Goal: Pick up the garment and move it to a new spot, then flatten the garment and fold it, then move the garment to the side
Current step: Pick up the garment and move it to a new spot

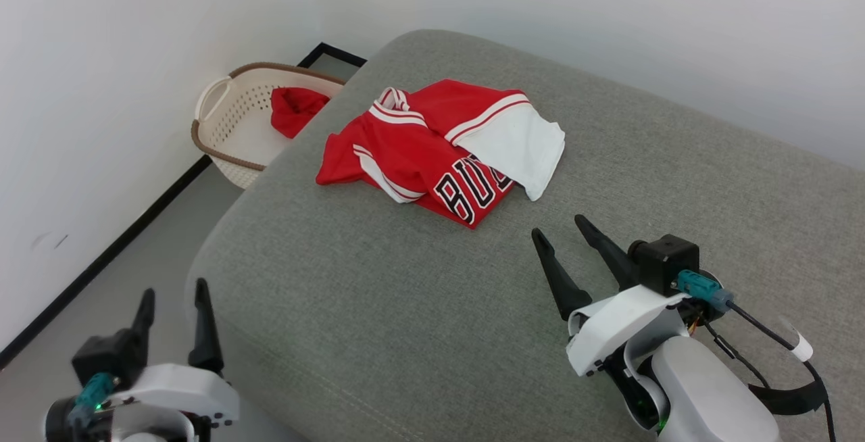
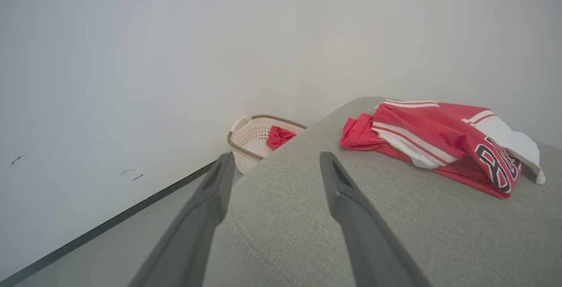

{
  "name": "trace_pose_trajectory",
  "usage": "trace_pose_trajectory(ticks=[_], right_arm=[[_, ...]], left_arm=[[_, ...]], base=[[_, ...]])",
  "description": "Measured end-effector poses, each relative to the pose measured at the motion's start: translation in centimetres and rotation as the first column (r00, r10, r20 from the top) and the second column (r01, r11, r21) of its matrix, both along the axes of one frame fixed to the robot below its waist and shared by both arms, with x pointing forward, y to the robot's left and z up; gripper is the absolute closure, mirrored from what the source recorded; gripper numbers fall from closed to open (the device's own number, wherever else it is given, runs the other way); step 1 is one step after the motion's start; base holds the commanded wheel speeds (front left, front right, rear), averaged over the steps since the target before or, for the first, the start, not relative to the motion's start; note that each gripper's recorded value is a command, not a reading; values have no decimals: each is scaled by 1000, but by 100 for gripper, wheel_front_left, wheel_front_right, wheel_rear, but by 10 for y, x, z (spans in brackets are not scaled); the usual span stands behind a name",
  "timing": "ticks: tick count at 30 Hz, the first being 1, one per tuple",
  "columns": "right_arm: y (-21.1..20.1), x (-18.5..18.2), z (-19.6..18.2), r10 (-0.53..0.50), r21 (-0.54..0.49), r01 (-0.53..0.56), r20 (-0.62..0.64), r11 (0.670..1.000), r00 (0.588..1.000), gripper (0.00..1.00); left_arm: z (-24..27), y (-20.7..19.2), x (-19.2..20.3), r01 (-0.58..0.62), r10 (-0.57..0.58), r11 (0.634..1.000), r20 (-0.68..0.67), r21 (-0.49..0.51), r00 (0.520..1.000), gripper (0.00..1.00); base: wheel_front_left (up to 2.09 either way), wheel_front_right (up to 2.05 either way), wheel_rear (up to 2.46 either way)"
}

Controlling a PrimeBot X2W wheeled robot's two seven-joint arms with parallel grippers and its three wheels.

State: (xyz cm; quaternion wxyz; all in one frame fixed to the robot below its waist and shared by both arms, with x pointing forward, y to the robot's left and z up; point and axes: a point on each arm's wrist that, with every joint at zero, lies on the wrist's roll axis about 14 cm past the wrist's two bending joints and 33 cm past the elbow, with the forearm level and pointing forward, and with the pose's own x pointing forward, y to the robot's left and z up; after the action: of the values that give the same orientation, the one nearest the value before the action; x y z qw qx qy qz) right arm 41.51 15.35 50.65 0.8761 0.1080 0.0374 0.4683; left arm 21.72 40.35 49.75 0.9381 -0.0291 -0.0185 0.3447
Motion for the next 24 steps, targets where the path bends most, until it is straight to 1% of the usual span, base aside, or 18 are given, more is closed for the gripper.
trace_pose_trajectory(ticks=[5,9,14,17,18,20,22,24], right_arm=[[-2,1,7,-4,18,4,15,1000,1000,0],[-7,-2,15,-9,29,8,44,1000,999,0],[-24,3,19,-55,33,53,74,998,996,0],[-39,10,19,-98,39,95,78,995,992,0],[-44,13,20,-112,42,108,82,993,990,0],[-53,19,24,-136,50,132,94,990,986,0],[-64,24,21,-161,50,157,97,986,982,0],[-77,29,17,-190,51,186,89,981,978,0]], left_arm=[[3,-6,17,70,-70,997,-9,14,997,0],[27,1,44,137,-138,987,2,86,990,0],[71,7,98,219,-230,961,47,171,972,0],[91,2,137,288,-302,931,31,225,953,0],[97,1,151,306,-322,927,41,218,946,0],[105,1,177,346,-358,908,12,238,933,0],[111,4,201,353,-367,916,43,190,929,0],[109,7,224,380,-386,904,-11,195,923,0]], base=[[0,0,0],[0,0,0],[0,0,0],[0,0,0],[0,0,0],[0,0,0],[0,0,0],[0,0,0]])
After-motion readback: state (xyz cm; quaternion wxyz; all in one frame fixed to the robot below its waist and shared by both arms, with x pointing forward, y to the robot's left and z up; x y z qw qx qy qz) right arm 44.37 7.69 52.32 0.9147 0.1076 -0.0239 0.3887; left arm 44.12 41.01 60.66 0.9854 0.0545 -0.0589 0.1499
